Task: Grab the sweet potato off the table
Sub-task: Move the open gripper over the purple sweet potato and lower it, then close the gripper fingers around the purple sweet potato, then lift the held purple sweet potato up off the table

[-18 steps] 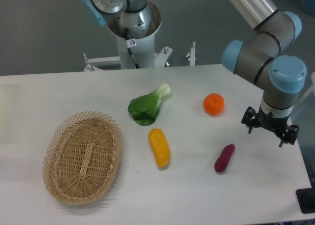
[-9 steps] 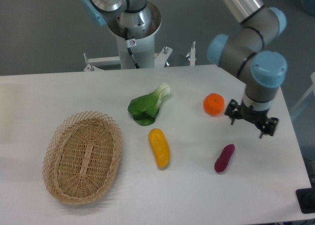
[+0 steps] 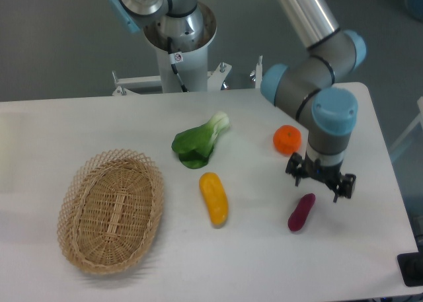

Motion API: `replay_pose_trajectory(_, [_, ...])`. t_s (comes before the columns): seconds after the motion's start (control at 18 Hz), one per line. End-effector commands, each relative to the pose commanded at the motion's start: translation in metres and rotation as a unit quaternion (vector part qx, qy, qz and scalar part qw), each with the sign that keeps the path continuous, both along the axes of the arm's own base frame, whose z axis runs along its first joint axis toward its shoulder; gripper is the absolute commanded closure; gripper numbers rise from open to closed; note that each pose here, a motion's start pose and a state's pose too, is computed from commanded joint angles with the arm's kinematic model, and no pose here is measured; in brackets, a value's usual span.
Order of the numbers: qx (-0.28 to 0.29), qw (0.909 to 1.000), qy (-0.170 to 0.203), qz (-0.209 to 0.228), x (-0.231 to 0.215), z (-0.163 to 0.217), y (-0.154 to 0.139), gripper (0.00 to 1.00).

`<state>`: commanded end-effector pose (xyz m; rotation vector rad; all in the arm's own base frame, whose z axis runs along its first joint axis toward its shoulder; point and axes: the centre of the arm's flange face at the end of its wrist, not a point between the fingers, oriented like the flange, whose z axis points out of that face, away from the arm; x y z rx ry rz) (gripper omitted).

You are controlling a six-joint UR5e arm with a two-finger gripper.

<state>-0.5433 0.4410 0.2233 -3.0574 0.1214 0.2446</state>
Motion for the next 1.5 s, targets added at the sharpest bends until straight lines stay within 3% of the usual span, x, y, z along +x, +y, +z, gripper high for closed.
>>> replay_pose_trajectory(0.28, [-0.005,0.9998,-0.013,-0.014,0.012,-0.019,0.016,0.00])
replay_pose_trajectory(0.61, [-0.008,0.9997,-0.022,-0.002,0.019,-0.032,0.027,0.01])
replay_pose_trajectory(0.78, [-0.008,0.9997,-0.022,-0.002,0.019,-0.032,0.027,0.38])
replay_pose_trajectory(1.0, [-0.006,0.9998,-0.019,-0.002,0.020,-0.027,0.027,0.64])
replay_pose_trajectory(1.17, [-0.001,0.9999,-0.013,-0.002,0.019,-0.016,0.027,0.70])
replay_pose_trajectory(1.5, [-0.002,0.9999,-0.010,0.001,0.019,0.011,0.019,0.70])
